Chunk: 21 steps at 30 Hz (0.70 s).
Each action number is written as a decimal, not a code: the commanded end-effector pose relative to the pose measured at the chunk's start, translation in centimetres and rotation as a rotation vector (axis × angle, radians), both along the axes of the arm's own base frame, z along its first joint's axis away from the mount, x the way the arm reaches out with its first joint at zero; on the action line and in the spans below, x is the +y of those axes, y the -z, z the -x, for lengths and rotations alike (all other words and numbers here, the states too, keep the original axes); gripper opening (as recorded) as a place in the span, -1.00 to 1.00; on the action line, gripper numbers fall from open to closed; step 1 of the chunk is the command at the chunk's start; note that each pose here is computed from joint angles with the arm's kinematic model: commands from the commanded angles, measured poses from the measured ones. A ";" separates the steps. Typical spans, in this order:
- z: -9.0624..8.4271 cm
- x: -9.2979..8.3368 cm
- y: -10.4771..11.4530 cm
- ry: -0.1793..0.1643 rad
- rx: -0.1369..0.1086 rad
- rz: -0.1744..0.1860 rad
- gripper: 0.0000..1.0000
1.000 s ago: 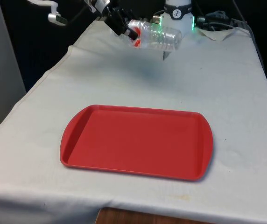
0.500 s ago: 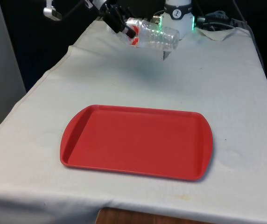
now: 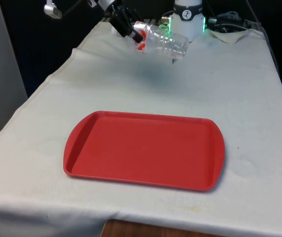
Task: Place the bottle upright on the tray.
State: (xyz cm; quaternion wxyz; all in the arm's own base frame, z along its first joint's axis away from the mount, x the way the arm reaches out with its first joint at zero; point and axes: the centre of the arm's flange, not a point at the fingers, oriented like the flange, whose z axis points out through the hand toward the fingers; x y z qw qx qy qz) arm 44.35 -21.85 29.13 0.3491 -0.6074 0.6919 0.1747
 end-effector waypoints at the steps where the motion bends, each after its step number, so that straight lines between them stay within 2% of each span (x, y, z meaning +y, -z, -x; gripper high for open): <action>1: -0.2 0.2 -0.4 -0.001 0.007 0.020 -1.00; 7: -0.7 0.6 -1.1 -0.023 0.015 0.047 -1.00; 8: -0.6 0.6 -0.9 -0.031 0.011 0.032 -1.00; 9: -0.8 0.8 -1.2 -0.030 0.018 0.054 -1.00; 16: -1.3 1.3 -1.9 -0.051 0.024 0.080 -1.00; 17: -1.2 1.2 -1.7 -0.055 0.020 0.065 -1.00; 18: -1.4 1.4 -2.1 -0.058 0.027 0.089 -1.00; 21: -1.6 1.6 -2.4 -0.067 0.031 0.102 -1.00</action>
